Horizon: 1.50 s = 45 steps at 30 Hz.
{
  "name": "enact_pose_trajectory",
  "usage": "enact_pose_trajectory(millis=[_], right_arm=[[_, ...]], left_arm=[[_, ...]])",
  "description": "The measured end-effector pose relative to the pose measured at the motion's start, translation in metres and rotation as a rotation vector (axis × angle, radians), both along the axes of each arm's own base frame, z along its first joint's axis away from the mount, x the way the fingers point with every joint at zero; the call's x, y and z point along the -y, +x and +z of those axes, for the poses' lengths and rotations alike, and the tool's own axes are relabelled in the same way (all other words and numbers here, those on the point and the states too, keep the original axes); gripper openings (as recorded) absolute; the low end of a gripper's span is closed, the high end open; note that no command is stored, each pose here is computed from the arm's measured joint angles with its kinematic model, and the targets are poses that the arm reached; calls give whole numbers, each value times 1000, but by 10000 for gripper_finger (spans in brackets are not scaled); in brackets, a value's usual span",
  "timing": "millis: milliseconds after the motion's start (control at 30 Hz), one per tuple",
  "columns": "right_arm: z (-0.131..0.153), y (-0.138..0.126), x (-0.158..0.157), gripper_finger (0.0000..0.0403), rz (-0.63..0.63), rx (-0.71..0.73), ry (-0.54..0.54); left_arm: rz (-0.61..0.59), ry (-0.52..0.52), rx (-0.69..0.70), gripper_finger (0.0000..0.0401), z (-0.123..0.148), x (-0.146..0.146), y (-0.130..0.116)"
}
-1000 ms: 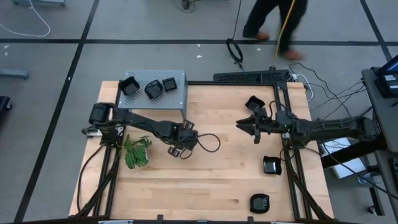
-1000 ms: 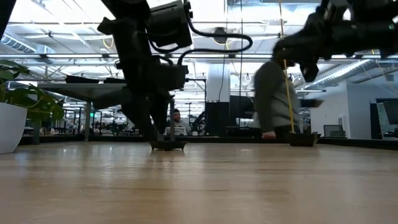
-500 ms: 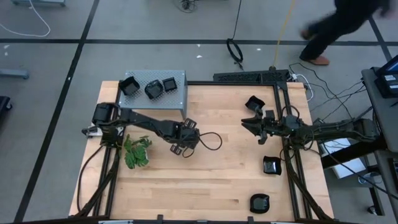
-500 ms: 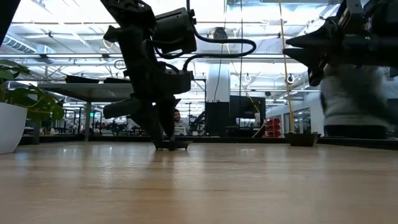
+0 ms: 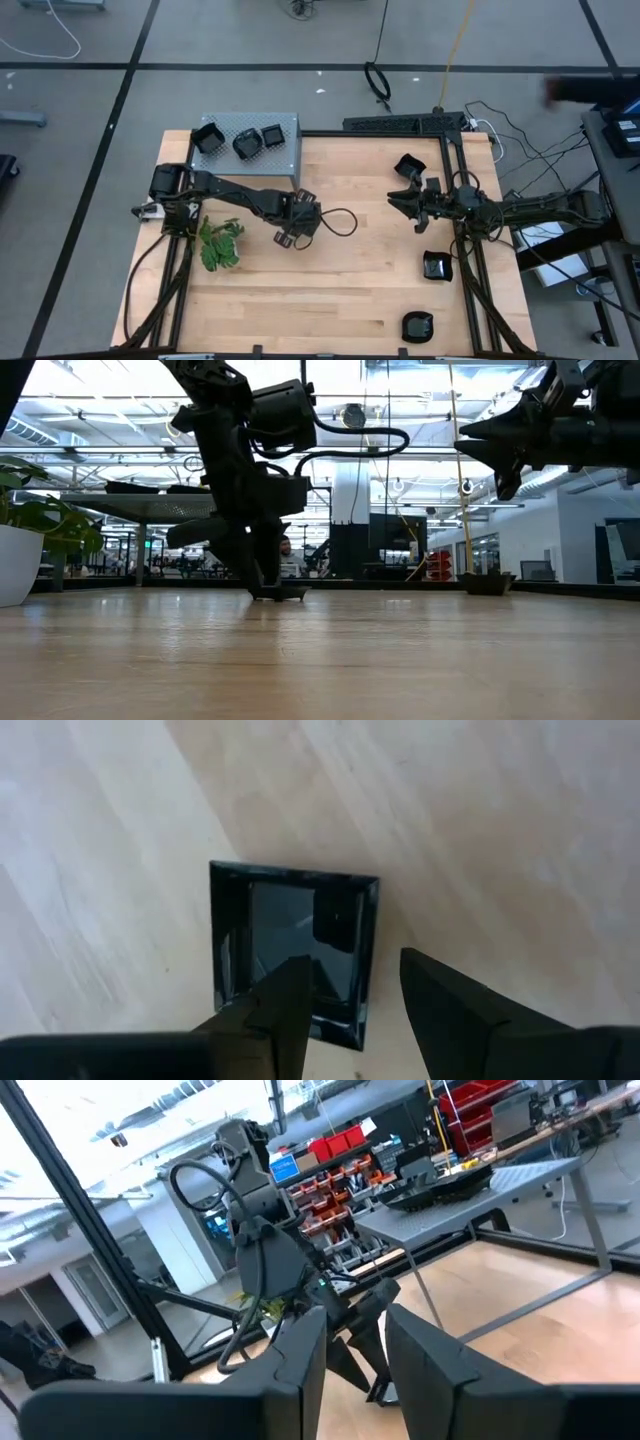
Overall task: Pick & Place Mini shaped plates
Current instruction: Stack the square plate on top of the square plate on the shelf
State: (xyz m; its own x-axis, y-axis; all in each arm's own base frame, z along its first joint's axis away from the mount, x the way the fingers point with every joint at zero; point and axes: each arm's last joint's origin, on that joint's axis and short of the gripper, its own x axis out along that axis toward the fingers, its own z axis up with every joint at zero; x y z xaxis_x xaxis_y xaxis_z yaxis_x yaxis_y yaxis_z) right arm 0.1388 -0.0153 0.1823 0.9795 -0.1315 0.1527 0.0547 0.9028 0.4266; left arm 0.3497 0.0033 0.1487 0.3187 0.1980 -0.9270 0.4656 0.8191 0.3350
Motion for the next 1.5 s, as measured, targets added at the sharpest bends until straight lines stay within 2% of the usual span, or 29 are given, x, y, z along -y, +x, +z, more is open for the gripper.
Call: enact_pose_trajectory(millis=[267, 367, 633, 767, 867, 1033, 1233, 1333, 1500], right_arm=[[0, 0, 0, 93, 4, 1, 24], [0, 0, 0, 93, 4, 1, 25], [0, 0, 0, 93, 7, -1, 24], [0, 0, 0, 94, 7, -1, 24], [0, 0, 0, 94, 7, -1, 24], [0, 0, 0, 94, 7, -1, 24], [0, 0, 0, 94, 7, 0, 24], [0, 0, 0, 94, 7, 0, 24], [0, 0, 0, 94, 7, -1, 24]], left_arm=[[15, -1, 0, 150, 0, -5, 0], [21, -2, -16, 122, -6, -7, 1], [26, -8, -64, 15, -22, -4, 3], [84, -27, -22, 11, -13, -2, 2], [108, -38, 28, 6, 4, 2, -2], [162, -77, 209, 10, 57, 4, -13], [242, -95, 471, 6, 128, 1, -44], [362, -44, 595, 16, 155, -8, -63], [672, -22, 783, 8, 185, -32, -92]])
